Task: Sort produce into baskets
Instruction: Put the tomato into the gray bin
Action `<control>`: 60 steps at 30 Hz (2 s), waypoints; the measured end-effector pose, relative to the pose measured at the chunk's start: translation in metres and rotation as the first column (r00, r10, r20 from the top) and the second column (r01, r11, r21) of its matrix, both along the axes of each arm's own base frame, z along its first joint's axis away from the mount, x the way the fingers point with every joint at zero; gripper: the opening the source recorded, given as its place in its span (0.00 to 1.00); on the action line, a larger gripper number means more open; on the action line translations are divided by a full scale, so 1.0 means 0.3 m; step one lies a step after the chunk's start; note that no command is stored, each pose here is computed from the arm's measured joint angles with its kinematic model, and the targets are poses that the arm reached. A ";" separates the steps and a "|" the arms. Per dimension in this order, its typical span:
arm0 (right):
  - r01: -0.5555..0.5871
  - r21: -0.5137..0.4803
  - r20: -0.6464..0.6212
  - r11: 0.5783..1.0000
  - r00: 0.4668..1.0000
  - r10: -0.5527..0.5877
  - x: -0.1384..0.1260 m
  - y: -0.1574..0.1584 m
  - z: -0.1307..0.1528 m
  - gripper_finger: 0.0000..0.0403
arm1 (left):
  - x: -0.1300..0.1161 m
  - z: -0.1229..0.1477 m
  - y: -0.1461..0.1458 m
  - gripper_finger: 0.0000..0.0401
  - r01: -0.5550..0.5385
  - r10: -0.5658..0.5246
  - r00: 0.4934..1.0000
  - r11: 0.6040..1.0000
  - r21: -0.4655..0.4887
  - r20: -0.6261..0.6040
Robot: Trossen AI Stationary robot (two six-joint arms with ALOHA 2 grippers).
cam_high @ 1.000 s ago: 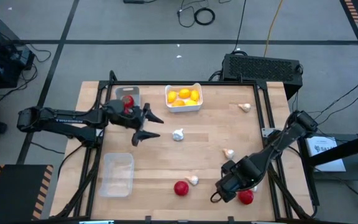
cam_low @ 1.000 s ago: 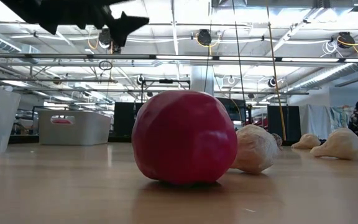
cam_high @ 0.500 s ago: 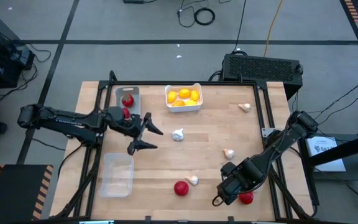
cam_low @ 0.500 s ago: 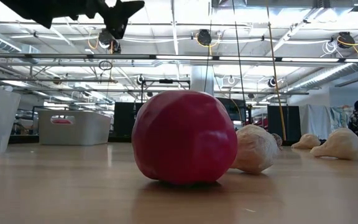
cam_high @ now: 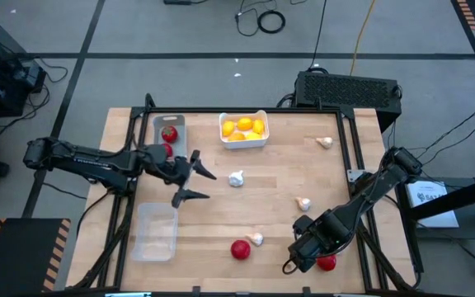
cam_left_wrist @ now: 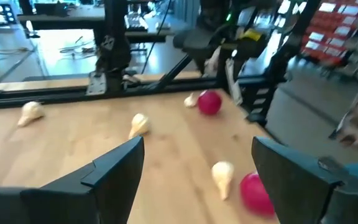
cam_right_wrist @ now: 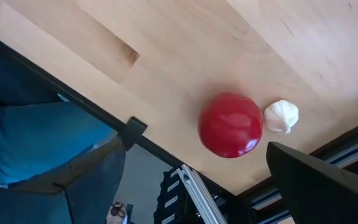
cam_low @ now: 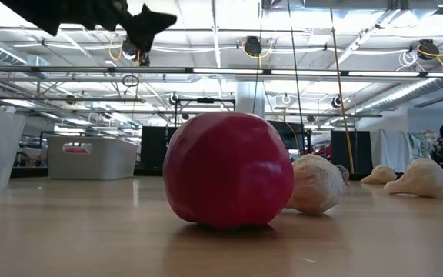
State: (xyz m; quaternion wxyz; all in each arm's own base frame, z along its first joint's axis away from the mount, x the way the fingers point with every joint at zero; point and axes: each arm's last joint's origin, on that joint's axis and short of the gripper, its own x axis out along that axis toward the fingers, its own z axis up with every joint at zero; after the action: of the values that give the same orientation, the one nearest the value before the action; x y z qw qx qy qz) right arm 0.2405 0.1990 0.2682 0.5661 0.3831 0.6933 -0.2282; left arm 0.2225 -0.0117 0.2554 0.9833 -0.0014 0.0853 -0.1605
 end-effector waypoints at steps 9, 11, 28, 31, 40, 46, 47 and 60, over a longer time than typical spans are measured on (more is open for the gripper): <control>-0.033 -0.017 -0.018 0.999 0.999 0.033 -0.013 0.010 -0.008 0.94 | -0.002 -0.016 0.012 0.76 -0.011 0.012 1.000 0.991 0.136 -0.007; -0.035 -0.018 -0.019 0.999 0.999 0.035 -0.015 0.011 -0.007 0.94 | -0.002 -0.016 0.025 0.76 -0.024 0.024 1.000 0.986 0.164 0.002; -0.010 -0.066 -0.051 0.998 0.999 0.007 -0.031 0.000 -0.070 0.94 | -0.016 -0.027 0.168 0.76 -0.262 0.274 0.961 0.937 0.229 -0.022; -0.001 -0.063 -0.063 0.998 0.998 -0.003 -0.037 0.004 -0.079 0.94 | -0.017 -0.027 0.167 0.76 -0.238 0.249 0.968 0.950 0.202 -0.028; -0.031 -0.063 -0.090 0.998 0.996 0.026 -0.078 0.042 -0.080 0.94 | -0.016 -0.026 0.161 0.76 -0.220 0.229 0.973 0.961 0.168 -0.033; -0.012 -0.107 -0.066 0.994 0.998 0.005 -0.104 0.069 -0.081 0.94 | -0.049 -0.031 0.165 0.76 -0.246 0.240 0.969 0.953 0.180 0.054; -0.015 -0.108 -0.063 0.994 0.998 0.009 -0.108 0.072 -0.081 0.94 | -0.065 -0.036 0.167 0.76 -0.268 0.255 0.962 0.948 0.170 0.097; -0.045 -0.097 -0.089 0.994 0.995 0.036 -0.123 0.069 -0.135 0.94 | -0.186 -0.003 0.167 0.76 -0.280 0.249 0.914 0.958 0.055 0.321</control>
State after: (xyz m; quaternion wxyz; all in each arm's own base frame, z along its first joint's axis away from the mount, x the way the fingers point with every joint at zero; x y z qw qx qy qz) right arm 0.2037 0.2197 0.2277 0.5581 0.3301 0.7128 -0.2673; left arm 0.1668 0.0386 0.2544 0.9959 0.0616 -0.0635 -0.0197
